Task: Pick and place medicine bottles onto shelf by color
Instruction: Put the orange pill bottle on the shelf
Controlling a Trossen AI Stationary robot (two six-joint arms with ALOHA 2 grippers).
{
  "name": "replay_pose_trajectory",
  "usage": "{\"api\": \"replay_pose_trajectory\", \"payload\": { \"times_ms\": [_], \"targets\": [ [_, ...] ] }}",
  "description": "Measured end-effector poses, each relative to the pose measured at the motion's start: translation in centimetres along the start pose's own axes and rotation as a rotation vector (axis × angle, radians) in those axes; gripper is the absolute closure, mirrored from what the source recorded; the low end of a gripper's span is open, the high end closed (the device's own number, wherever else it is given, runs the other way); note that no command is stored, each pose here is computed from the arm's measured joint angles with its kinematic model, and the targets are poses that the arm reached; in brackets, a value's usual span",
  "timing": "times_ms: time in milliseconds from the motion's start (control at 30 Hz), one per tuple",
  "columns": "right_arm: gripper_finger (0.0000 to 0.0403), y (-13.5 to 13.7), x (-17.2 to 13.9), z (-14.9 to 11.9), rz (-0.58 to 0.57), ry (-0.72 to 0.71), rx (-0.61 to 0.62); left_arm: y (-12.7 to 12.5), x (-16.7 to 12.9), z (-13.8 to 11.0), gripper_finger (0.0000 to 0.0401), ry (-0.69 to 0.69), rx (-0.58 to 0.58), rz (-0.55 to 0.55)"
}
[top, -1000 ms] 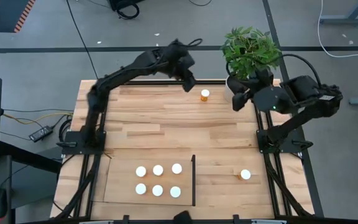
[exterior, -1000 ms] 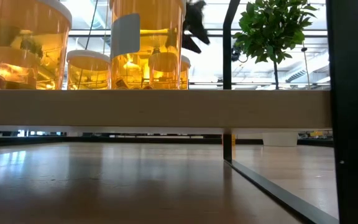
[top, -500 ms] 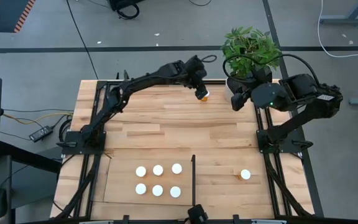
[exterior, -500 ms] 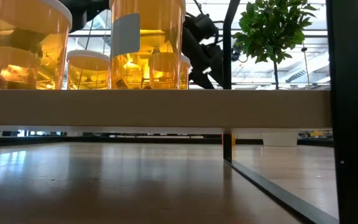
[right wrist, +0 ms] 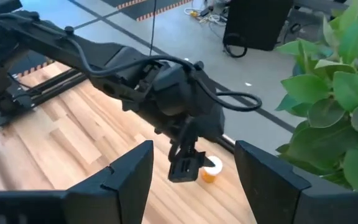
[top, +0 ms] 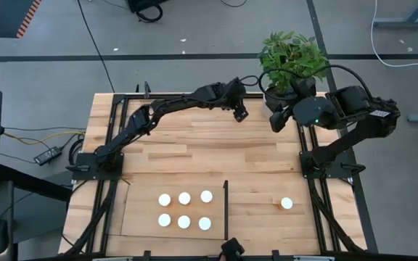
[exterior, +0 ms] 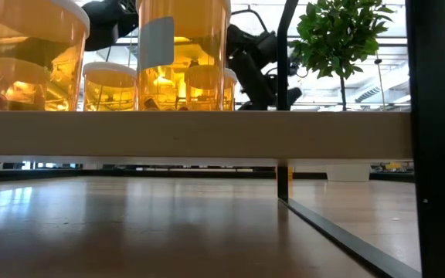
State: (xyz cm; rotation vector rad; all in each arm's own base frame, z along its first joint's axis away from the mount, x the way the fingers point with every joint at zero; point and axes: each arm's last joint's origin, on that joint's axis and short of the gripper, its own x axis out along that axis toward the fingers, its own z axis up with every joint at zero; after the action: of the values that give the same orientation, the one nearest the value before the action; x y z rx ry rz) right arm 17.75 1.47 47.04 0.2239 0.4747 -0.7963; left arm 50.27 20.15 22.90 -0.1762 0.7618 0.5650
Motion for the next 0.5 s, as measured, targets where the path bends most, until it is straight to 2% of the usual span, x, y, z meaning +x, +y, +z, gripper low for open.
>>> {"api": "replay_pose_trajectory", "payload": {
  "times_ms": [133, 200, 267, 367, 433, 500],
  "targets": [
    [0.017, -0.2, 0.0, -0.4, -0.006, 0.041, 0.019, -0.3, -0.2, -0.4, 0.0124, 0.047, -0.051, -0.01],
    [0.017, -0.6, 0.1, -0.9, -0.038, 0.08, 0.021, -0.6, -1.1, -0.2, 0.0124, 0.066, -0.046, -0.06],
    [0.017, -0.8, 0.6, -1.7, -0.076, 0.122, -0.008, -1.3, -3.0, 0.9, 0.0126, 0.017, -0.053, -0.102],
    [0.017, -1.0, 1.8, -2.8, -0.113, 0.186, -0.052, -2.1, -7.3, 2.9, 0.0131, -0.065, -0.061, -0.151],
    [0.017, -1.2, 2.9, -3.3, -0.118, 0.229, -0.062, -2.6, -9.6, 3.3, 0.0136, -0.066, -0.045, -0.168],
    [0.017, -1.1, 4.6, -3.6, -0.093, 0.274, -0.061, -2.8, -11.0, 2.9, 0.014, -0.01, -0.024, -0.171]
  ]
}}
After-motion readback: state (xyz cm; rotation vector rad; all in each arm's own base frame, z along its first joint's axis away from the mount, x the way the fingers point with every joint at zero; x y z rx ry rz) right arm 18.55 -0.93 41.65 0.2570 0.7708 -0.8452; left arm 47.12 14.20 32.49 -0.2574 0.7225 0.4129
